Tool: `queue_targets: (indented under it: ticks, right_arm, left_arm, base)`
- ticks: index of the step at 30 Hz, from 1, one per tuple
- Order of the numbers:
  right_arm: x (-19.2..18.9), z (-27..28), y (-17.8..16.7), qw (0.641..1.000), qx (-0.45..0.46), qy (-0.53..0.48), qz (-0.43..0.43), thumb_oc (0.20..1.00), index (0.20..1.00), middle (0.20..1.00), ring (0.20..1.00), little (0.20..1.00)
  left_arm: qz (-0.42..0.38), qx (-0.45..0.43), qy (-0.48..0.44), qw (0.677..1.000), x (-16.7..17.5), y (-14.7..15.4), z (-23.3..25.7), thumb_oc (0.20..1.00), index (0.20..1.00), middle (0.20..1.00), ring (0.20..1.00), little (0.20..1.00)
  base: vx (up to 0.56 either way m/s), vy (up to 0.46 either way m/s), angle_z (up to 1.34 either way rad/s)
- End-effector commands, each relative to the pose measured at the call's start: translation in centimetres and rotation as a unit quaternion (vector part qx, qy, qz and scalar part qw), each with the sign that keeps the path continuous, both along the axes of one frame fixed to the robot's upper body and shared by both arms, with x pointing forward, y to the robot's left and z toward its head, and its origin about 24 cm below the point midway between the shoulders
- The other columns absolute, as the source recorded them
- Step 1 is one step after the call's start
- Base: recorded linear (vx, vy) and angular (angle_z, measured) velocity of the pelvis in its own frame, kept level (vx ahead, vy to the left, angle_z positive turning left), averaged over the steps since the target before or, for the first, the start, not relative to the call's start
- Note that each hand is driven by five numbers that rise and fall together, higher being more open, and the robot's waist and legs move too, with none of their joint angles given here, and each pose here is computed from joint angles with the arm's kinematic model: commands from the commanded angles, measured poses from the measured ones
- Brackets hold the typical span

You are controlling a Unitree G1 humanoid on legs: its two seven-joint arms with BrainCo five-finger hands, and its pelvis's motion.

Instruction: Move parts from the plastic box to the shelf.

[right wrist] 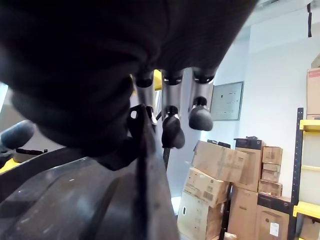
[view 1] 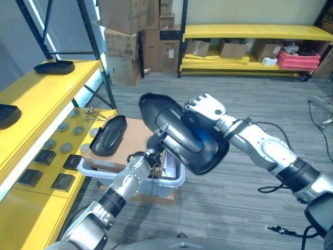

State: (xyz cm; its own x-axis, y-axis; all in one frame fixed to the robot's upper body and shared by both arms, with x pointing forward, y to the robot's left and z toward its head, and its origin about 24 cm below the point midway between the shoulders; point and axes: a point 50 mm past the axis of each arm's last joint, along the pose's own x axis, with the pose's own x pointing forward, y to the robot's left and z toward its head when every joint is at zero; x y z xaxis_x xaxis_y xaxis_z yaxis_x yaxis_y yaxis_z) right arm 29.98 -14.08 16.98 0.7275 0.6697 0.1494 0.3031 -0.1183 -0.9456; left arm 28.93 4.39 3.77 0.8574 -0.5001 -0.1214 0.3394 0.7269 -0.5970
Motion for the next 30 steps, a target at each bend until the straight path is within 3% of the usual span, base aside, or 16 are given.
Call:
queue_targets:
  ticks: [1,2,13,23,24,28,30]
  right_arm:
    - [-0.5,3.4,2.7,0.995,0.059,-0.035,0.072,0.200,0.200,0.200,0.200,0.200]
    - [-0.5,3.4,2.7,0.995,0.059,-0.035,0.072,0.200,0.200,0.200,0.200,0.200]
    - [-3.3,2.7,4.7,0.965,0.214,0.042,0.144,0.200,0.200,0.200,0.200,0.200]
    - [-4.4,2.3,4.1,0.929,0.325,0.076,0.158,0.222,0.222,0.222,0.222,0.222]
    - [-4.4,2.2,3.9,0.927,0.331,0.078,0.156,1.000,1.000,1.000,1.000,1.000]
    - [-4.4,2.4,1.3,0.914,0.384,0.055,0.114,1.000,1.000,1.000,1.000,1.000]
    - [-4.5,1.7,-1.6,0.893,0.444,0.040,0.056,1.000,1.000,1.000,1.000,1.000]
  left_arm:
    - [-0.017,0.008,-0.064,0.998,1.4,-1.4,2.3,0.664,0.664,0.664,0.664,0.664]
    - [-0.017,0.008,-0.064,0.998,1.4,-1.5,2.3,0.200,0.200,0.200,0.200,0.200]
    - [0.031,0.021,-0.079,0.996,1.7,-0.7,2.6,0.200,0.200,0.200,0.200,0.200]
    - [0.117,0.027,-0.103,0.987,2.4,1.5,3.2,0.200,0.200,0.200,0.200,0.200]
    - [0.125,0.031,-0.106,0.986,2.4,1.9,3.2,0.200,0.200,0.200,0.200,0.200]
    - [0.160,0.075,-0.136,0.975,2.3,3.7,3.4,0.200,0.200,0.200,0.200,0.200]
    - [0.173,0.169,-0.200,0.950,2.2,5.3,4.2,0.200,0.200,0.200,0.200,0.200]
  base:
    - [0.00,0.000,0.00]
    - [0.00,0.000,0.00]
    - [0.00,0.000,0.00]
    - [0.00,-0.010,-0.02]
    - [0.00,-0.024,-0.03]
    - [0.00,-0.027,-0.01]
    - [0.00,-0.021,-0.06]
